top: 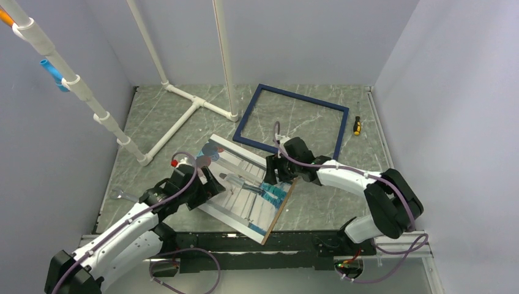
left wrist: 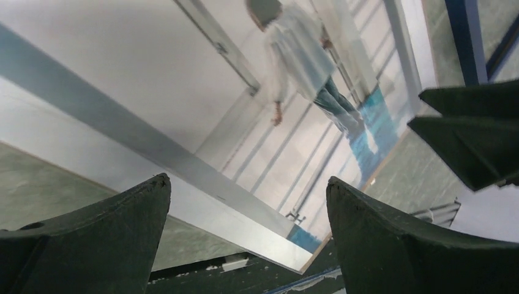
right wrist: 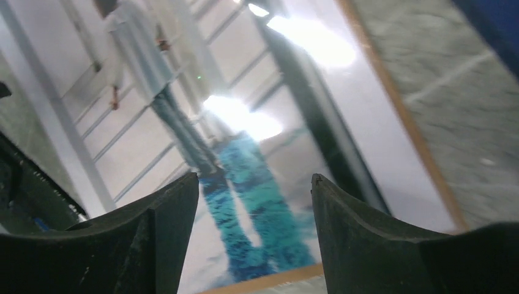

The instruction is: Take the photo out of the frame

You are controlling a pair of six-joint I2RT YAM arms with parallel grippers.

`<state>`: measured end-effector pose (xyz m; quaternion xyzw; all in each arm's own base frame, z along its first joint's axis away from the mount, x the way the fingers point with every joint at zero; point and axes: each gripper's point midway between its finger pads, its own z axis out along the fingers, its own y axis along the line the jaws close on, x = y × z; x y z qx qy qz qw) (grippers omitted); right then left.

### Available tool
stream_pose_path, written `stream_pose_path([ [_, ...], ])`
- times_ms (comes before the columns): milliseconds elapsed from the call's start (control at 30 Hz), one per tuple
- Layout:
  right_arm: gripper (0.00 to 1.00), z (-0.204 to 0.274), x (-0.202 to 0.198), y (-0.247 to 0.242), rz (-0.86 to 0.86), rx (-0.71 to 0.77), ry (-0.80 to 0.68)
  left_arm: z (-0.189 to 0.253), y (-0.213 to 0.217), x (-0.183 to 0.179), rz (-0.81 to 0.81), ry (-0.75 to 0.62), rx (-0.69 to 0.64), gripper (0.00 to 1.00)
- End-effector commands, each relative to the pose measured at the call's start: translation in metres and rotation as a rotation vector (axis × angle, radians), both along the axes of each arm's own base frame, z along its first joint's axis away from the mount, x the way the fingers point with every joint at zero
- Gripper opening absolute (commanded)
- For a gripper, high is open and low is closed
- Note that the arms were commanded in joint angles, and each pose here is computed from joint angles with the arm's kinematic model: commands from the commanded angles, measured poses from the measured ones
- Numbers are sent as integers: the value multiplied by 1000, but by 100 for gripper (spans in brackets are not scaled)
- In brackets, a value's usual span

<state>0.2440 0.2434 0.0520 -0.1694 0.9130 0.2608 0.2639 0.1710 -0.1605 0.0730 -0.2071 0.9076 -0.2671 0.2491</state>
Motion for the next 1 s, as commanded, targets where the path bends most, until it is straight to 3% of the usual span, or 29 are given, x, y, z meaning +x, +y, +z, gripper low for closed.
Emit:
stream_pose_path([
  [0,66,12,9,30,20,74,-45,-7,27,-6,61,68,74,99],
  [167,60,-6,10,22,-1,17,-29,-16,54,-10,247,92,92,99],
  [267,58,-12,8,18,-15,10,-23,-17,49,-7,302,84,1,99],
  [367,58,-19,4,17,-18,3,3,-23,35,-8,295,113,-89,100],
  [633,57,-29,5,24,-9,21,30,-35,32,-17,357,221,-124,99],
  [800,57,-35,4,25,-5,14,45,-27,7,-4,291,176,-265,99],
  [967,56,-43,2,26,2,9,68,-8,4,4,279,123,-287,98],
])
